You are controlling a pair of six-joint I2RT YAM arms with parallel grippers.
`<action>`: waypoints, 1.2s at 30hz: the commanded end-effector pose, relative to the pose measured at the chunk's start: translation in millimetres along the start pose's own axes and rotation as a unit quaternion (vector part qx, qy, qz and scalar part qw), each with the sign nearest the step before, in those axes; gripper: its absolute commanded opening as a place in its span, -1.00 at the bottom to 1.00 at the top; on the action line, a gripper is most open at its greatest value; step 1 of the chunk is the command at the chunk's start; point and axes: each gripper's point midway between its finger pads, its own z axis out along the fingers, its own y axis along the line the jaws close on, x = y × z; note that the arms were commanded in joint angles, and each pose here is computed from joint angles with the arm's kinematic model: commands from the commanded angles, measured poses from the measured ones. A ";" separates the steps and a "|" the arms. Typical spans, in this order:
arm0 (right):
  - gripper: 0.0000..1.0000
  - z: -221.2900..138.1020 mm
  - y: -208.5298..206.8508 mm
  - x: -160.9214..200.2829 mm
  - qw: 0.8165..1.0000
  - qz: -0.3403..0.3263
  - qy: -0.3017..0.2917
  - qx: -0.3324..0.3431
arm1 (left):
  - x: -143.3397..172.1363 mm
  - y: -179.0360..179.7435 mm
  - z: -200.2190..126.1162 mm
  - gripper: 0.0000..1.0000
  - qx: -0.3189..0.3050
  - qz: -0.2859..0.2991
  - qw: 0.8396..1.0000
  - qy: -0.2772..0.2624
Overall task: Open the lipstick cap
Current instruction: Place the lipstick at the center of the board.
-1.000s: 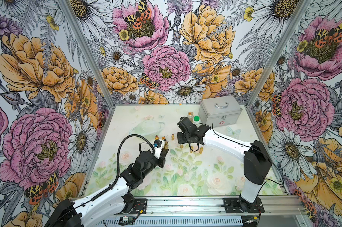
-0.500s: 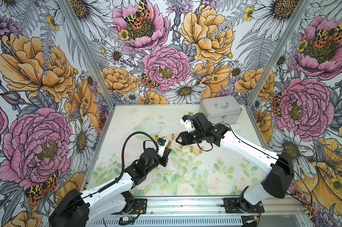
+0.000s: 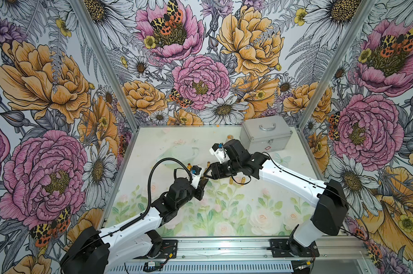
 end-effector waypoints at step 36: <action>-0.59 19.3 -6.7 -22.4 0.999 0.002 -0.030 0.013 | -24.5 -5.5 -2.6 -0.79 0.008 0.001 0.999 -0.037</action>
